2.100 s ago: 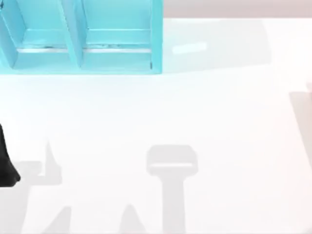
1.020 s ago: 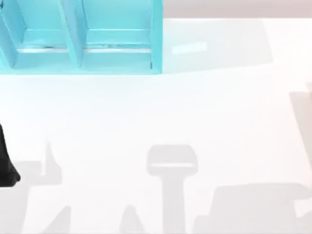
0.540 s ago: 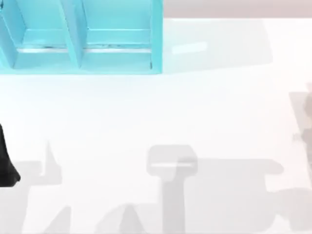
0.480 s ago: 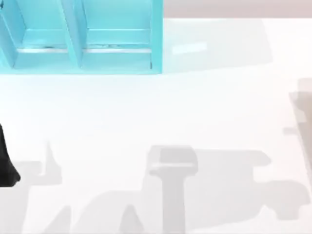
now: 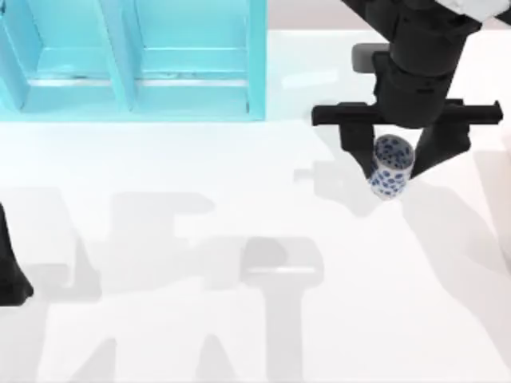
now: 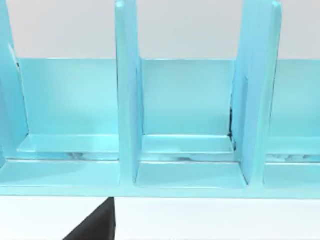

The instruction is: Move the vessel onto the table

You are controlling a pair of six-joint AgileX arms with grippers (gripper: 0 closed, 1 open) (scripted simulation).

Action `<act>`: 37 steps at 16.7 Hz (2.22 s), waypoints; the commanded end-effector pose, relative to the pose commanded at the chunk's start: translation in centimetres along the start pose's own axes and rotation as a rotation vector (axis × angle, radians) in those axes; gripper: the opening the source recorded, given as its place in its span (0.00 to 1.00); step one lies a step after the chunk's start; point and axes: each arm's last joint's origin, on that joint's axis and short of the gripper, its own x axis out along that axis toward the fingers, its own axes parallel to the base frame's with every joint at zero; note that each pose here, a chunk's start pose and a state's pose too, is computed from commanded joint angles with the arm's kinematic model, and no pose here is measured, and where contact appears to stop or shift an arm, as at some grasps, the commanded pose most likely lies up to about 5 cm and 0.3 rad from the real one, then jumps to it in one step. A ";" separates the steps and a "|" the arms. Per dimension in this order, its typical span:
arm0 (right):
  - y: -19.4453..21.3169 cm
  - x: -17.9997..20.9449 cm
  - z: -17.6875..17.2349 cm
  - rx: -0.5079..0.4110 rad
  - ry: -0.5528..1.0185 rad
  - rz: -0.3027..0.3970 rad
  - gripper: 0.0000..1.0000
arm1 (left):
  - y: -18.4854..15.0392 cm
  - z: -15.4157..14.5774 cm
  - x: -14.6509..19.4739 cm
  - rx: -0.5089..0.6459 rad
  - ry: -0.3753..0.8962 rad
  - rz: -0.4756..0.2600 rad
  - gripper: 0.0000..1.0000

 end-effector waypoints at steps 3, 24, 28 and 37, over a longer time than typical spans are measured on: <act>5.4 0.6 -0.9 -0.002 -0.014 0.006 0.00 | 0.0 0.0 0.0 0.000 0.000 0.000 1.00; 6.8 7.4 -1.0 -0.002 -0.016 0.009 0.15 | 0.0 0.0 0.0 0.000 0.000 0.000 1.00; 6.8 7.4 -1.0 -0.002 -0.016 0.009 0.45 | 0.0 0.0 0.0 0.000 0.000 0.000 1.00; 6.8 7.4 -1.0 -0.002 -0.016 0.009 1.00 | 0.0 0.0 0.0 0.000 0.000 0.000 1.00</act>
